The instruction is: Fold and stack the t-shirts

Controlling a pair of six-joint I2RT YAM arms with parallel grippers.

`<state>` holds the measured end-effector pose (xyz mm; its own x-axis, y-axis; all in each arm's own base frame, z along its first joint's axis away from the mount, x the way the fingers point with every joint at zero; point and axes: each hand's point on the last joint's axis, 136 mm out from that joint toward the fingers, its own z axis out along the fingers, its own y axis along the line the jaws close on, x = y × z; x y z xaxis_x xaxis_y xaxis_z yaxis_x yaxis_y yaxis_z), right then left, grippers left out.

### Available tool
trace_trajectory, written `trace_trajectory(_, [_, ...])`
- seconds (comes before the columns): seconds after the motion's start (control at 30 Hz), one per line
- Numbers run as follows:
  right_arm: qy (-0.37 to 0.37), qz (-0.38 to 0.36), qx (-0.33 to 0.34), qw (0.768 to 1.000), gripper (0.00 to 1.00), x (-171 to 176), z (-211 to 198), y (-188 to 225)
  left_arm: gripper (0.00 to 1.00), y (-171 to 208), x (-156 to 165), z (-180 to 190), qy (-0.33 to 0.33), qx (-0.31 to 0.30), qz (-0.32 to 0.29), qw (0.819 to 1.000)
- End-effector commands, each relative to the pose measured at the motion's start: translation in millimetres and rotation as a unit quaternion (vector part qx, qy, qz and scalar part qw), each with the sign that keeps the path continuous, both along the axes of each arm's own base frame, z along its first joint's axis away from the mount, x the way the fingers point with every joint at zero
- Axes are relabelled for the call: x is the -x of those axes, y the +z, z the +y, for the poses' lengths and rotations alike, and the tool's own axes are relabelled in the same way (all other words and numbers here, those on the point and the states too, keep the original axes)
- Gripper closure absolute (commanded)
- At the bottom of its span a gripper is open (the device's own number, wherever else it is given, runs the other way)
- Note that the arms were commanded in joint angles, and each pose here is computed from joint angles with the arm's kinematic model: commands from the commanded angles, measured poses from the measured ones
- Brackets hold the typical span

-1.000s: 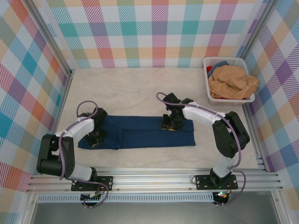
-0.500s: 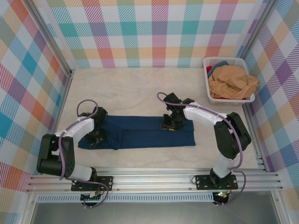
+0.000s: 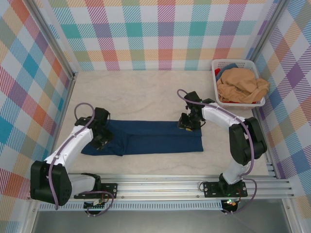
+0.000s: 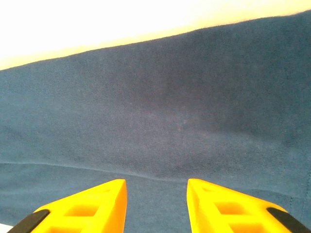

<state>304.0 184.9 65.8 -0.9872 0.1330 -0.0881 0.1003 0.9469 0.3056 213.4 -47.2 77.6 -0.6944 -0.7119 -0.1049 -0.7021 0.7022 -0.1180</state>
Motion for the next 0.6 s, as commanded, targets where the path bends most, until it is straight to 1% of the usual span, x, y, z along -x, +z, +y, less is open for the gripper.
trace_trajectory(0.0, [0.011, 0.0, -0.007, 1.0, 0.63, -0.9, 1.8, 2.8, 0.68, -17.5, 10.8, -34.8, -0.007, 0.051, 0.023, 0.998])
trace_trajectory(0.07, [0.009, 0.0, -0.008, 1.0, 0.63, -1.7, 1.7, 2.2, 0.68, -25.0, 13.9, -44.6, -0.017, 0.054, 0.028, 0.998])
trace_trajectory(0.17, [0.008, 0.001, -0.007, 1.0, 0.63, -2.0, 1.2, 1.5, 0.62, -35.2, 12.8, -57.8, -0.032, 0.068, 0.033, 0.997])
trace_trajectory(0.3, [0.006, 0.002, -0.005, 1.0, 0.63, -3.6, -1.5, -0.7, 0.63, -53.6, 14.8, -60.4, -0.047, 0.055, 0.06, 0.996])
trace_trajectory(0.43, [-0.01, 0.002, -0.006, 1.0, 0.63, -13.6, -13.0, -2.9, 0.65, -60.2, 1.0, -56.1, -0.035, 0.036, 0.048, 0.998])
trace_trajectory(0.57, [-0.02, 0.003, 0.008, 1.0, 0.62, -25.5, -28.1, -11.1, 0.66, -64.6, -13.9, -55.2, -0.02, 0.034, 0.041, 0.998])
